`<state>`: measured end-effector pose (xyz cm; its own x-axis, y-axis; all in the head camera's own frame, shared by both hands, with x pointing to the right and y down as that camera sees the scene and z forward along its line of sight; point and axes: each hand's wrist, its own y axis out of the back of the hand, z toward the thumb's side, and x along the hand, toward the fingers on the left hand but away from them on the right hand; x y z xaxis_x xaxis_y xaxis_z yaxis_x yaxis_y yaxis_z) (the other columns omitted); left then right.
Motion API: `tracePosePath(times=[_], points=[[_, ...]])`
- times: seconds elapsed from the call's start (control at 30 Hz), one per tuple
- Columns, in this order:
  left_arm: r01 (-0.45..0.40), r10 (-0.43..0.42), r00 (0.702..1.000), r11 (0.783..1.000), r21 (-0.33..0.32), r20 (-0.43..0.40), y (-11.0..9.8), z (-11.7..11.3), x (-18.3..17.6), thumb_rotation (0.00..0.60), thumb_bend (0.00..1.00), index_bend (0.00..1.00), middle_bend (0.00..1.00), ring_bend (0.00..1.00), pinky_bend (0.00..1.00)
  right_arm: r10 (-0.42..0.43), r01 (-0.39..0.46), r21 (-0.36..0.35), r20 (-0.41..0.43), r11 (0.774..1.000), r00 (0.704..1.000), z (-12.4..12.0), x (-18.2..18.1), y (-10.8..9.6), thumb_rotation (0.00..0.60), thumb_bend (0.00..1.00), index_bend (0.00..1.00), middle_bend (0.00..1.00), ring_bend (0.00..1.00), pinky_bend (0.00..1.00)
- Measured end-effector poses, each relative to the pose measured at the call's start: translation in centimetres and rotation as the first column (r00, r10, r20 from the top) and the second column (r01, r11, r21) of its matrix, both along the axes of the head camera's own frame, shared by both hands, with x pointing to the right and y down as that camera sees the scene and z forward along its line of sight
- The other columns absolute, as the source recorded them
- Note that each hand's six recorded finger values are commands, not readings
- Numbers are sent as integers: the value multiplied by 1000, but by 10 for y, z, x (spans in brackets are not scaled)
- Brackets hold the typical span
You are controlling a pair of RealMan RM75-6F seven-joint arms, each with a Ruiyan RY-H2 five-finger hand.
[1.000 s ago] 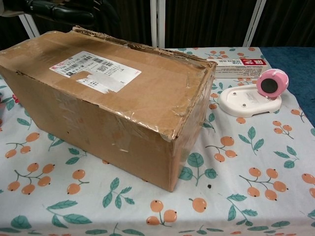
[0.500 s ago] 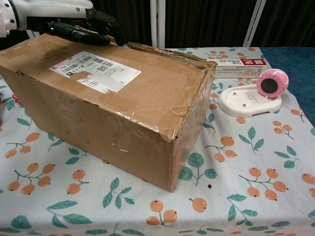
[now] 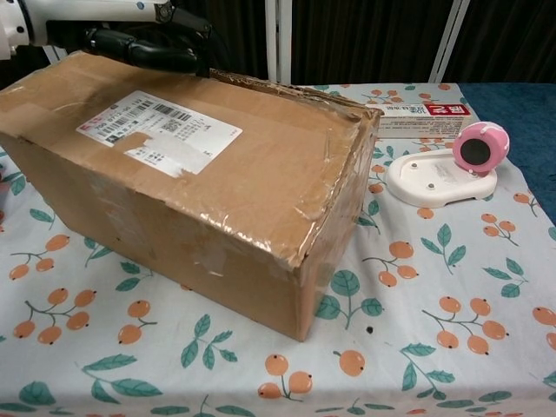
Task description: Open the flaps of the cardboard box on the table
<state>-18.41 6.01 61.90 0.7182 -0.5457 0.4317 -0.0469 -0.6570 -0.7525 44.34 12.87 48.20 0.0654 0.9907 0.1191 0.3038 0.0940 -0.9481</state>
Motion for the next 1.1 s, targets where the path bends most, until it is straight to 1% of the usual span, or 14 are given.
tracePosePath(times=[0.1,0.27,0.37,0.63,0.7,0.8,0.97,1.07,1.1], points=[[-5,5,1000,1000,15,-13,0,-11,-1,95,0,252,624,152,177,1,-1,3,2,1000,1000,-1,1,0,600,9,0,0,0,0],[16,-14,999,999,37,-53,-2,-33,-7,93,0,244,677,181,177,4,-4,5,9,1000,1000,-1,2,1,600,9,0,0,0,0],[25,-21,998,998,54,-62,-3,-45,-13,94,0,234,708,196,177,2,-2,8,10,1000,1000,-1,1,2,600,9,0,0,0,0],[56,-45,996,989,137,-77,4,-89,-40,97,0,220,731,205,177,-15,15,17,9,1000,1000,-3,-5,2,600,11,0,0,0,0],[72,-61,995,987,145,-78,9,-99,-50,96,0,220,735,205,177,-19,19,14,9,1000,1000,-3,-7,2,600,12,0,0,0,0],[98,-88,994,985,144,-70,19,-107,-68,97,0,220,737,205,177,-26,26,12,10,1000,1000,-2,-10,3,600,11,0,0,0,0],[148,-141,988,981,122,-62,41,-108,-96,98,0,220,738,207,177,-39,39,9,3,999,999,-1,-16,5,600,12,0,0,0,0],[187,-181,982,975,118,-62,52,-110,-113,98,0,220,734,208,177,-46,46,7,0,999,999,-1,-19,6,600,12,0,0,0,0],[203,-197,978,972,121,-63,56,-112,-120,97,0,222,718,208,177,-48,48,7,-1,999,999,-1,-20,7,600,12,0,0,0,0]])
